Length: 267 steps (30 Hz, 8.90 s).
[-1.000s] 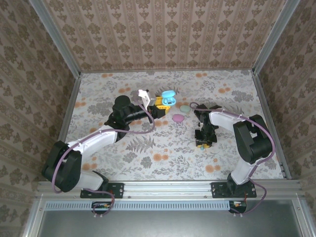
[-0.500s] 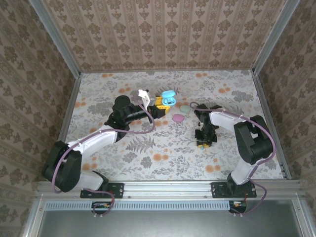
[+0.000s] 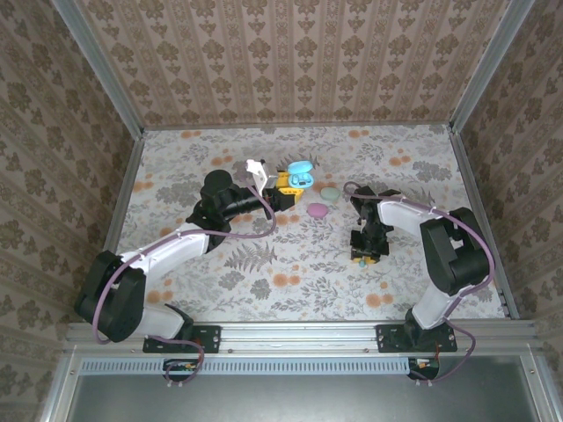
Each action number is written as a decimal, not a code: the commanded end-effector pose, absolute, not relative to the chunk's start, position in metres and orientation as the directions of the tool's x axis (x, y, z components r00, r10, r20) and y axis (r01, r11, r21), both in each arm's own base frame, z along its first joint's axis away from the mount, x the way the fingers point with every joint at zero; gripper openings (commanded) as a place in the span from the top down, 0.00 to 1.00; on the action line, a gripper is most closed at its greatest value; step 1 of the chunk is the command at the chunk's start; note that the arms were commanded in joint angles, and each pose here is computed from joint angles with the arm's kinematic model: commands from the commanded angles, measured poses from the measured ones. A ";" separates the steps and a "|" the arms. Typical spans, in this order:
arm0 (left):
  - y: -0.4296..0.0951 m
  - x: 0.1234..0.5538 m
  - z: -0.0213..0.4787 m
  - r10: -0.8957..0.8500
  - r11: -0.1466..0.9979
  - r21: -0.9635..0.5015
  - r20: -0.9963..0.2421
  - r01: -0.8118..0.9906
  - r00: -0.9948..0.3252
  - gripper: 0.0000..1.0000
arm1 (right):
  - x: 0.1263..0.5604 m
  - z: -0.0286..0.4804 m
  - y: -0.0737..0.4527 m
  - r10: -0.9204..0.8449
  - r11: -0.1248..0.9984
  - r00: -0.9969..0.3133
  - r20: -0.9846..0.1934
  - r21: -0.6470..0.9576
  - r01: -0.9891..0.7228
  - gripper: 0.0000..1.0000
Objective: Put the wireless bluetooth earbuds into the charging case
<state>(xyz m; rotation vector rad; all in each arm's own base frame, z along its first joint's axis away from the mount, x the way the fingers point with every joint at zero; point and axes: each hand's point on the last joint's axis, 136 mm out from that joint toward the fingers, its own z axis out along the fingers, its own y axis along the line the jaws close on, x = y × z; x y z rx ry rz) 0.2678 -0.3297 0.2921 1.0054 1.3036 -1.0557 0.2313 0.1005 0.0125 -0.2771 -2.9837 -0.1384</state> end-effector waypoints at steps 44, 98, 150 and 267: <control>-0.333 0.263 0.297 -0.051 0.204 -0.019 -0.999 0.979 -0.009 0.71 | 0.260 0.091 0.135 0.115 0.942 -0.991 -0.061 0.325 0.089 0.77; -0.288 0.259 0.336 -0.168 0.178 -0.056 -0.985 0.982 -0.025 0.71 | 0.312 0.349 0.290 -0.069 0.496 -0.803 -0.592 0.678 -0.543 0.78; -0.301 0.253 0.331 -0.098 0.160 -0.010 -0.995 0.987 0.006 0.71 | 0.324 0.368 0.251 0.110 0.596 -0.743 -0.660 0.642 -0.482 0.60; -0.288 0.298 0.324 -0.072 0.527 0.047 -0.992 0.849 0.100 0.11 | 0.342 0.229 0.188 0.476 0.577 -0.786 -0.395 0.815 -0.060 0.78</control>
